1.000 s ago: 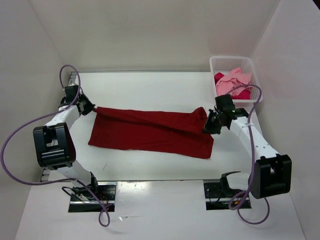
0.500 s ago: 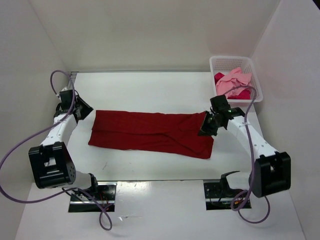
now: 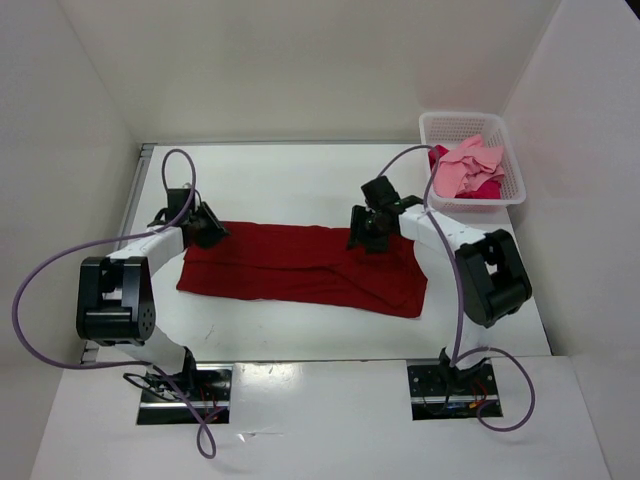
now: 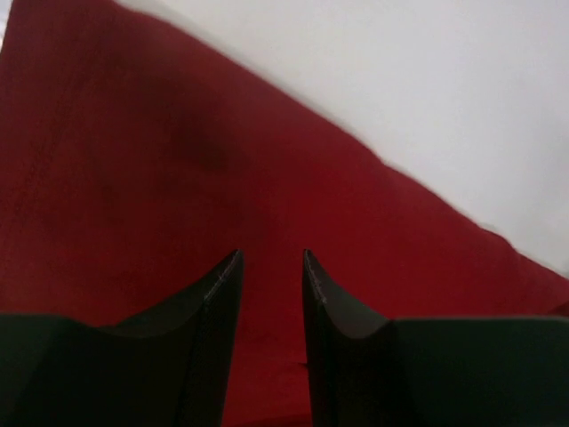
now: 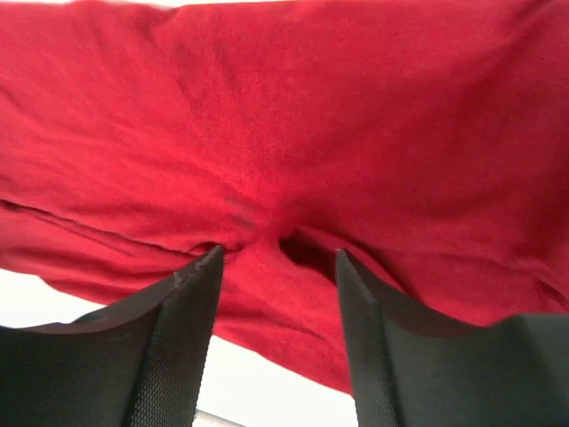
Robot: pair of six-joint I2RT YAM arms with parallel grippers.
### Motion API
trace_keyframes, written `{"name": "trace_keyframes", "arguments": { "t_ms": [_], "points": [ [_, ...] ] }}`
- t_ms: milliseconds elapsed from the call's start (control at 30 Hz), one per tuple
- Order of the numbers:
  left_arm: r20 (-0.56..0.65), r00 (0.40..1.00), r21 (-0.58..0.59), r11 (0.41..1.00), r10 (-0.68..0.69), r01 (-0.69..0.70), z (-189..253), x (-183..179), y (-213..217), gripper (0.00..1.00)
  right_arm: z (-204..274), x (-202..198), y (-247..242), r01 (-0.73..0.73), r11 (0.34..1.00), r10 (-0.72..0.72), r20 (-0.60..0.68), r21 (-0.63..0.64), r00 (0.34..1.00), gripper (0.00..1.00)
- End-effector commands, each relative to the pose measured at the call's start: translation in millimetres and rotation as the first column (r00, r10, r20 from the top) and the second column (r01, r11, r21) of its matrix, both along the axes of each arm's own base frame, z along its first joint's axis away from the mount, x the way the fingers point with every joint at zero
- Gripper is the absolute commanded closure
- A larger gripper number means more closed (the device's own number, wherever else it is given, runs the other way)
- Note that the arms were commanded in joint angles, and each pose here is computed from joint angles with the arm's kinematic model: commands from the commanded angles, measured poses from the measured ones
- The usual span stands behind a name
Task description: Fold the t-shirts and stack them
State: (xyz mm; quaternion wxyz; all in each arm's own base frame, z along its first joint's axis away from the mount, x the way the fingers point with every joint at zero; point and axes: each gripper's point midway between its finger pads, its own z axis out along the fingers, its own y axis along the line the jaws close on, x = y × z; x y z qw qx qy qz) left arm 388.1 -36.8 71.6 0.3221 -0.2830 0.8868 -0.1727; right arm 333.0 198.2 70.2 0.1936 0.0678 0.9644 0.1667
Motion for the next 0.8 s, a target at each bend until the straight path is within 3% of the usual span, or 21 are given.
{"name": "trace_keyframes", "arguments": {
  "t_ms": [0,133,200,500,633,767],
  "points": [
    [-0.003,1.0,-0.023,1.0,-0.014,0.014,-11,-1,-3,0.6,3,17,14,-0.03,0.999,0.032,0.071,-0.03,0.997,0.38],
    [-0.01,1.0,-0.03,0.999,-0.021,0.02,-18,-4,-5,0.6,-12,17,15,-0.04,0.997,0.044,0.06,-0.071,0.997,0.37],
    [-0.01,1.0,-0.03,0.999,-0.021,0.02,-18,-4,-5,0.6,-19,12,14,-0.044,0.994,0.047,0.032,-0.102,0.998,0.43],
    [-0.001,1.0,-0.037,0.999,-0.027,0.027,-17,-2,-6,0.6,-23,-10,6,-0.087,0.976,0.089,-0.002,-0.201,0.996,0.87],
    [0.007,1.0,-0.042,0.999,-0.02,0.02,-13,-2,-6,0.6,-15,-46,13,-0.15,0.97,0.142,-0.057,-0.189,0.988,0.88],
    [0.016,1.0,-0.042,0.999,-0.02,0.021,-10,-1,-6,0.6,-8,-90,28,-0.198,0.975,0.184,-0.132,-0.099,0.974,0.88]
  ]
}}
